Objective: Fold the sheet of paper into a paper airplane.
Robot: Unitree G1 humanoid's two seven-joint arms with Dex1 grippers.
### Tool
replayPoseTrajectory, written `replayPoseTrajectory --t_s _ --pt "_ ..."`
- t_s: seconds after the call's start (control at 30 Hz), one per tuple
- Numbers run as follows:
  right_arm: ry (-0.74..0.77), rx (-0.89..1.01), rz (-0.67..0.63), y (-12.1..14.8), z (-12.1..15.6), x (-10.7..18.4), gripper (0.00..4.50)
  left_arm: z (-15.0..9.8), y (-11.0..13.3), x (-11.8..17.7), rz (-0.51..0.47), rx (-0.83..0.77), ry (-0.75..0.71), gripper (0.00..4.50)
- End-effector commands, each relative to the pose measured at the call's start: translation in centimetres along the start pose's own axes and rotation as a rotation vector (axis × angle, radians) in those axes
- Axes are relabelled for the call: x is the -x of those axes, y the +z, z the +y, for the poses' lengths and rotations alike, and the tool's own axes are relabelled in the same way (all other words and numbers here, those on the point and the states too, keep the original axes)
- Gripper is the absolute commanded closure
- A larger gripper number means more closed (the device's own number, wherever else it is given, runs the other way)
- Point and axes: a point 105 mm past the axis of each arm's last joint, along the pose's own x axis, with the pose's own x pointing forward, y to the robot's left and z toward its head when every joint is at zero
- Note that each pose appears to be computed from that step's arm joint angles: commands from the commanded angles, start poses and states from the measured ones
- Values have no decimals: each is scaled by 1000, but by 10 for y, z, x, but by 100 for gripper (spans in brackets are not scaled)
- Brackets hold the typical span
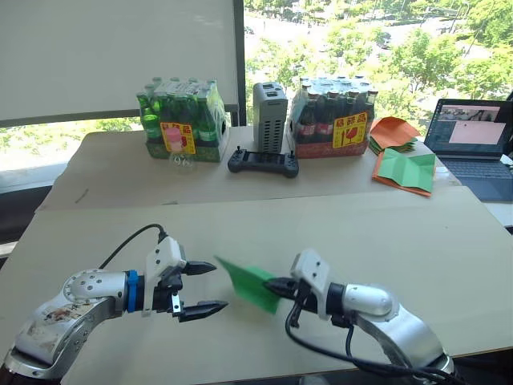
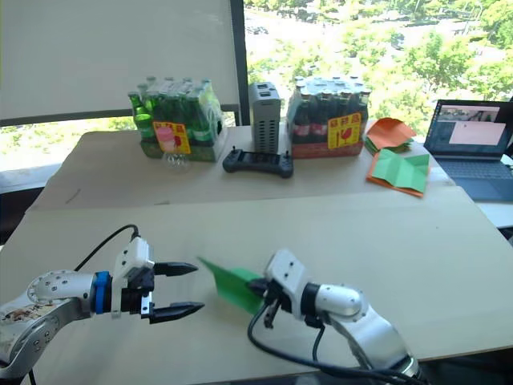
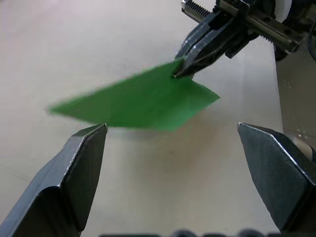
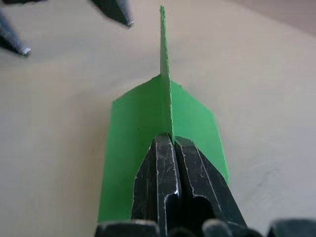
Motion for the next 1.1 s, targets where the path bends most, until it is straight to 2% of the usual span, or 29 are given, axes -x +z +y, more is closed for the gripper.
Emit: replayPoseTrajectory --t_s 0.03,0.13,0.17,0.23,0.37,0.77,0.93,1.1 --pt "-372 39 -55 27 -75 40 445 9 22 -4 -92 -18 50 0" --pt "-598 44 -18 28 -114 67 445 11 30 -11 -129 -33 65 0" --pt "-712 56 32 24 -132 82 445 12 36 -15 -157 -41 69 0" --pt "-822 80 108 16 -148 101 445 12 45 -23 -198 -53 71 0" --pt "-887 -37 208 -12 -152 108 445 12 55 -33 -231 -78 65 0" --pt "-939 -135 279 -43 -150 111 445 5 56 -39 -204 -117 32 0" --pt "-929 -136 213 -30 -151 112 294 1 55 -38 -193 -122 17 0" --pt "-890 -122 110 -6 -151 109 115 1 54 -37 -190 -124 21 0"
